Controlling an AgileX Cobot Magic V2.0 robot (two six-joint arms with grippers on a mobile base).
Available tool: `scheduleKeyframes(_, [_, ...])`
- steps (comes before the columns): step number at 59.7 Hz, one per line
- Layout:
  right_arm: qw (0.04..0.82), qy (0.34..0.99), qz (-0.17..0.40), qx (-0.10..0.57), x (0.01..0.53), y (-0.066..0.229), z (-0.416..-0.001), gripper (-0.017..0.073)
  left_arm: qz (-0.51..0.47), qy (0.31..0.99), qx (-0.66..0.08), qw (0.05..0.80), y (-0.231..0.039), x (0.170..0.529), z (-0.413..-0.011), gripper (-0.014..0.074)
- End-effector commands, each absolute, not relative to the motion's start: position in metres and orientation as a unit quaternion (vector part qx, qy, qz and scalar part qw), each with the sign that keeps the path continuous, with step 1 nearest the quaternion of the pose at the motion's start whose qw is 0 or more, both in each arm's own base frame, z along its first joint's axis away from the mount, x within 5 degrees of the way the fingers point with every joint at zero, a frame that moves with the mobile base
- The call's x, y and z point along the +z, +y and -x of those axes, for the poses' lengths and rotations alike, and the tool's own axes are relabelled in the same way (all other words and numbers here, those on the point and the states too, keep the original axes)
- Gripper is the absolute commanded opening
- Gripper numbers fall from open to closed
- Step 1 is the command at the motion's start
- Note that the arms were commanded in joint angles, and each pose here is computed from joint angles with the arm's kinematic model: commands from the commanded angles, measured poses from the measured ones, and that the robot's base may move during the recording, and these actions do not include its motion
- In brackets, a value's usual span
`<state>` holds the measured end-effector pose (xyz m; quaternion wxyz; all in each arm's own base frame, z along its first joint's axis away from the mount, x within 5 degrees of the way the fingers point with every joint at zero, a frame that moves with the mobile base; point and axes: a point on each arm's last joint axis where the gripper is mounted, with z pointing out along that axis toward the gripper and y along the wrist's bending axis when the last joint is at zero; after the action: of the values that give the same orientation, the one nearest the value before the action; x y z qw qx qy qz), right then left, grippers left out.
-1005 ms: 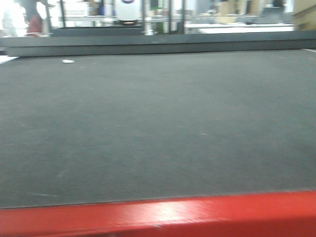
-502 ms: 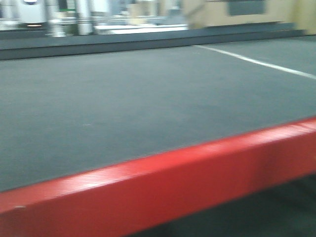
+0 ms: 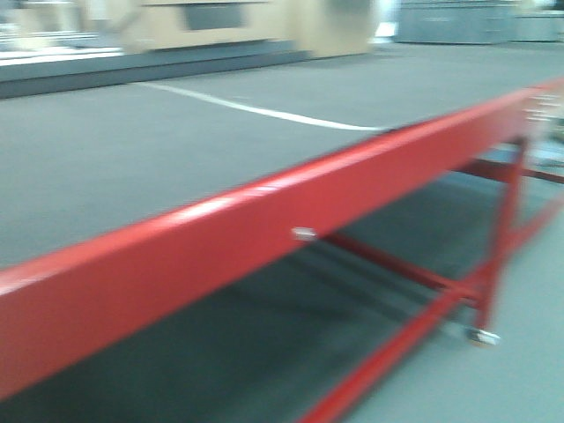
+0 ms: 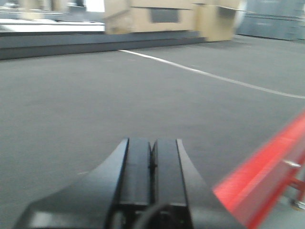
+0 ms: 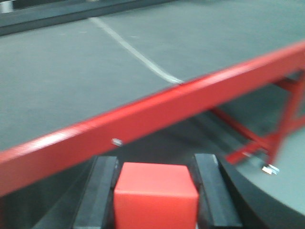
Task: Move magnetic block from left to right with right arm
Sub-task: 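Drive the base away from the table holding the cube in the right gripper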
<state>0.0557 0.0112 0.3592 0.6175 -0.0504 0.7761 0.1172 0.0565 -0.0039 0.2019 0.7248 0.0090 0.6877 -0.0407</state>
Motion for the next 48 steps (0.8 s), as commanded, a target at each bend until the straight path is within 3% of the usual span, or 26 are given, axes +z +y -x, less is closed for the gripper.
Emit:
scheduleKeyframes(1, [0.656,0.743,0.056,0.119,0.3745,0.0113,-0.0557,0.0120,-0.008,0.653,-0.045,0.756,-0.0040,0.2073,-0.0550,-0.0116])
scheduleKeyframes(48, [0.656,0.743,0.056,0.119,0.3745,0.0113,-0.0557,0.0120,-0.008,0.653,-0.045,0.756,-0.0040,0.2073,-0.0550,-0.0116])
